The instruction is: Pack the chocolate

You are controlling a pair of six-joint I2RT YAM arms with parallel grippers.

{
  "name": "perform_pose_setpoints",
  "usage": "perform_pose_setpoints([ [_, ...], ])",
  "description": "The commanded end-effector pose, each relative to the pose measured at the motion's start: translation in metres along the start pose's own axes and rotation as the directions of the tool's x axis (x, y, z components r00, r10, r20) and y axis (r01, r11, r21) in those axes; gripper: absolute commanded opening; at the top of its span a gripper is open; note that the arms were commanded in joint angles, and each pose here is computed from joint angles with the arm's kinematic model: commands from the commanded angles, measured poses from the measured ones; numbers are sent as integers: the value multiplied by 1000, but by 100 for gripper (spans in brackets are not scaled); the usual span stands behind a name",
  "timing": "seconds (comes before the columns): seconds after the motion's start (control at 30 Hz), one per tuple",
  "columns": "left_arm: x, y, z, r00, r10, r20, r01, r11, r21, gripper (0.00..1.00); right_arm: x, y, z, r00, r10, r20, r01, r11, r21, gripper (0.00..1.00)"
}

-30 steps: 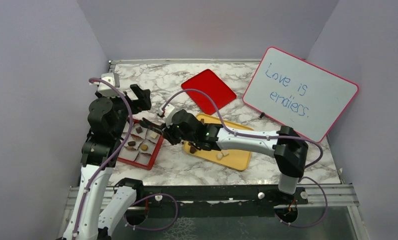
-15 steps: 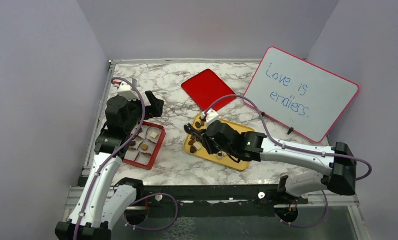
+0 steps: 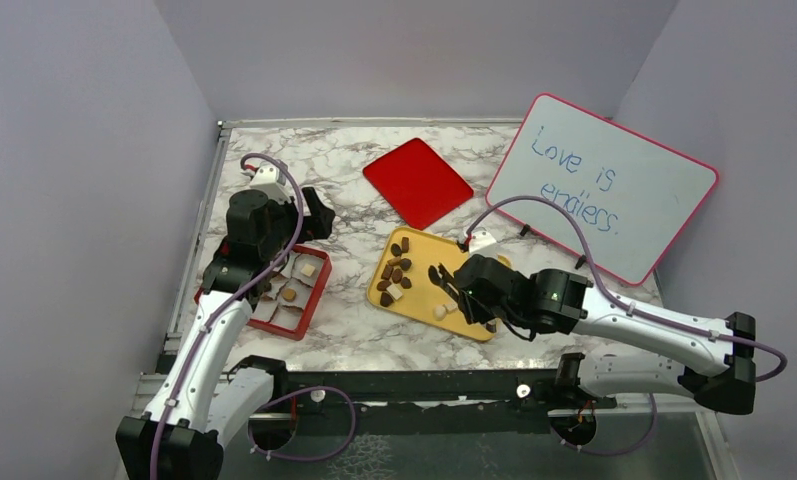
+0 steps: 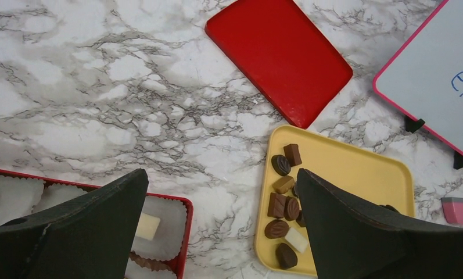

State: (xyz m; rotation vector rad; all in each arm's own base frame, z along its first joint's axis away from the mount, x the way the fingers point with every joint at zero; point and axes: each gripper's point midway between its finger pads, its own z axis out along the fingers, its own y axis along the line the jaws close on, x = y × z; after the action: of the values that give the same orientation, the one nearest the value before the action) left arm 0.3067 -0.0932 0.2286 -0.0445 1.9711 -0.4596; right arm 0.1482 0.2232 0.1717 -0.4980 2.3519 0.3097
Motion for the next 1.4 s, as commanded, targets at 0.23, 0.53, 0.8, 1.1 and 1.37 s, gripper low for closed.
perform_pose_setpoints([
  [0.23,-16,1,-15,995,55,78,-54,998,-21,99,58,-15,-11,966,44,-256,-25,997,76,37],
  [0.53,-16,2,-17,995,64,82,-62,998,-23,99,64,-22,-16,952,15,-306,17,995,102,38],
  [0.8,-16,4,-22,994,67,90,-65,997,-33,99,59,-6,-5,955,-22,-296,34,999,36,38],
  [1.1,-21,8,-29,991,78,112,-71,995,-65,99,51,-3,0,959,-54,-279,66,997,34,38],
  [1.37,-18,8,-30,991,73,108,-66,996,-61,99,49,0,3,961,-67,-270,75,997,21,38],
])
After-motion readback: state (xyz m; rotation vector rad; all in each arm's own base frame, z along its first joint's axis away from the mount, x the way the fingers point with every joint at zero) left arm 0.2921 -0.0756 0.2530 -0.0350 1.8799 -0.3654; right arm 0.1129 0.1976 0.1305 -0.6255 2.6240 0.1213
